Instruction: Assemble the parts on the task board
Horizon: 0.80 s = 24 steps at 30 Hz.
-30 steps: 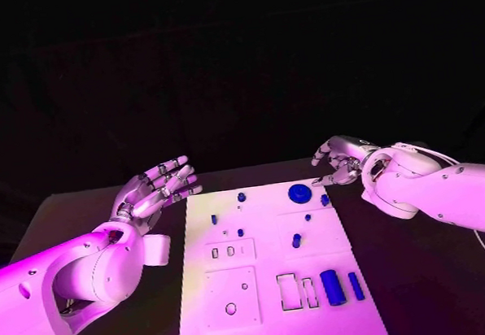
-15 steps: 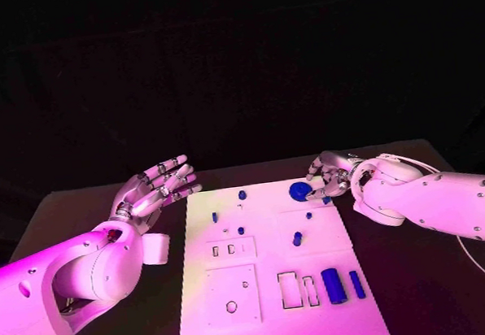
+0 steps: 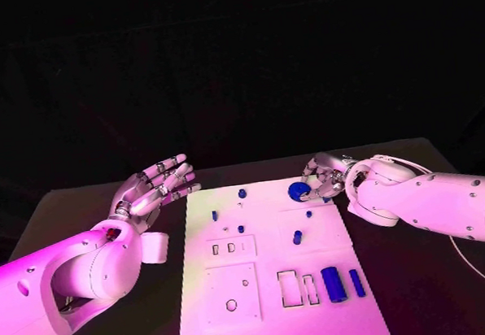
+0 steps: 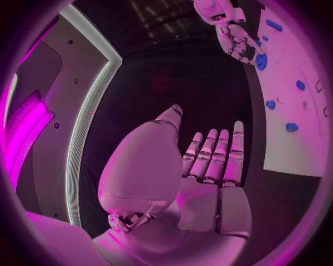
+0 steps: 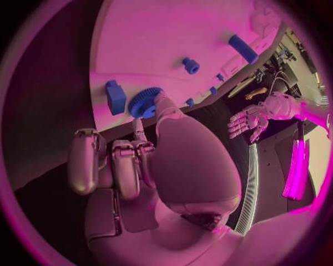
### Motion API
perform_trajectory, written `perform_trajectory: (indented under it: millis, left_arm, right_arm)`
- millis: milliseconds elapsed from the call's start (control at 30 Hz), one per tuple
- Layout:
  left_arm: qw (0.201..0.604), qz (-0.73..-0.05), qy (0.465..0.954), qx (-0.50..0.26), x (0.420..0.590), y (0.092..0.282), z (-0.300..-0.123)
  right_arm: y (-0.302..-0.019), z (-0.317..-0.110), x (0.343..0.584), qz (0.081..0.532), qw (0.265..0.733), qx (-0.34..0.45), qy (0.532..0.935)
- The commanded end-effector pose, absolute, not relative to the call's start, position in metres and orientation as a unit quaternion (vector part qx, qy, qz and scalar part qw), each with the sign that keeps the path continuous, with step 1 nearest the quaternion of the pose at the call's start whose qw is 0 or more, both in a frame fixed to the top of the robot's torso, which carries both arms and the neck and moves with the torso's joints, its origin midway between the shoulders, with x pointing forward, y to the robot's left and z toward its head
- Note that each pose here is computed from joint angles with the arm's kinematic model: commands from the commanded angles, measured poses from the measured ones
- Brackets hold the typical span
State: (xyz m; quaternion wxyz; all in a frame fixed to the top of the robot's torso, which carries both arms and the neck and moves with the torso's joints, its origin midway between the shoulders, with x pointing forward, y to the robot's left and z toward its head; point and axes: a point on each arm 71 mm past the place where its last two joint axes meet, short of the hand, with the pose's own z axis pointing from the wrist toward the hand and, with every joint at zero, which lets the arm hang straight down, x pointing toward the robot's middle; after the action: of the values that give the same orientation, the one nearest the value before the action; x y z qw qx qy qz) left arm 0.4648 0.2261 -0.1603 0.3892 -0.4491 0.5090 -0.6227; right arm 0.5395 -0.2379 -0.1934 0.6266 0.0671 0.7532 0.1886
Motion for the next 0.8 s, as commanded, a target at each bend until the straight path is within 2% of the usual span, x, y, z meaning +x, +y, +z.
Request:
perform_trajectory:
  millis: [33, 800]
  left_arm:
    - [0.382, -0.631, 0.508, -0.445, 0.4646, 0.2244, -0.1589]
    - [0.385, -0.626, 0.51, -0.448, 0.4651, 0.2265, -0.1595]
  right_arm:
    - [-0.2349, -0.1942, 0.5389, 0.195, 0.625, 0.066, 0.753]
    - [-0.2301, -0.1881, 0.5394, 0.194, 0.657, 0.038, 0.727]
